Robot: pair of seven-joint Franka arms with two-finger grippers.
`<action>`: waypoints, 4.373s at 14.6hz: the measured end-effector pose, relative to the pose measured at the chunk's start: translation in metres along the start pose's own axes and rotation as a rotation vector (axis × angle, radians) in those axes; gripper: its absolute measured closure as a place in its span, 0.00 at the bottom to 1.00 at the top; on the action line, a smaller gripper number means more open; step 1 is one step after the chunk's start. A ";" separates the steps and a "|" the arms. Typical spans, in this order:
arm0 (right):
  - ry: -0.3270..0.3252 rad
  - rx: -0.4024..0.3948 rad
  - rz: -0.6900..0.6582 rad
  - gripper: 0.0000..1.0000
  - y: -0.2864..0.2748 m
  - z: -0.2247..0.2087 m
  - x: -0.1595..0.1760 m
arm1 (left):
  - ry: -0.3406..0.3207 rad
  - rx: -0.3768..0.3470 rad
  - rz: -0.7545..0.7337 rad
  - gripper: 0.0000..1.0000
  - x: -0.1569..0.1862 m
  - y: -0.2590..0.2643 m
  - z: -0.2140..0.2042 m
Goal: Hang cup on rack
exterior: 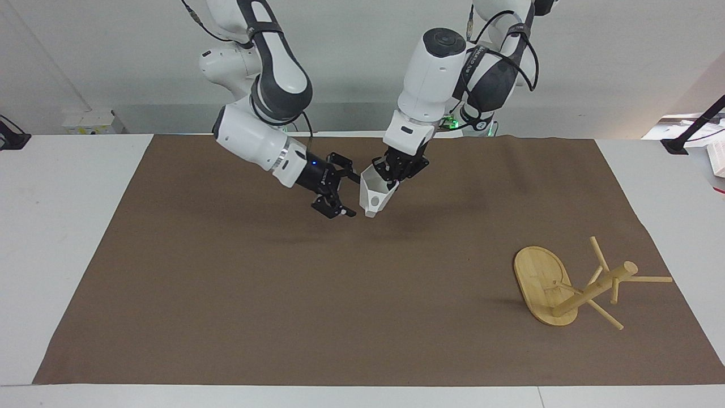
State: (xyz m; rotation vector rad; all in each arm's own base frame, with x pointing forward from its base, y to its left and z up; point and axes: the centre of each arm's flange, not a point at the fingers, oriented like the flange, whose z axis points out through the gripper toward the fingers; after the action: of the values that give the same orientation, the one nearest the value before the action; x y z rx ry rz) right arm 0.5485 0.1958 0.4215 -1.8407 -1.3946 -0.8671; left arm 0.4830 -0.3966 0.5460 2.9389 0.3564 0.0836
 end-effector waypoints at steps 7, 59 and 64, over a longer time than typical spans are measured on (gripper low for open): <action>-0.293 0.057 -0.014 0.00 0.059 -0.213 -0.071 | 0.184 -0.110 -0.284 0.95 0.071 -0.128 0.042; -0.839 -0.719 1.323 0.00 0.014 -0.338 0.013 | -0.014 0.126 0.046 0.00 0.147 -0.336 -0.064; -0.843 -0.716 1.317 0.00 0.014 -0.335 0.014 | -0.043 0.209 0.144 0.00 0.144 -0.337 -0.112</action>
State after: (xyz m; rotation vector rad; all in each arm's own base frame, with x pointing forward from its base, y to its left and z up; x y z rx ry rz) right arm 0.5269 -0.0741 0.6191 -3.1544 0.1329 0.2178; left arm 0.5358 -0.0204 0.5984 3.1647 0.1550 0.0020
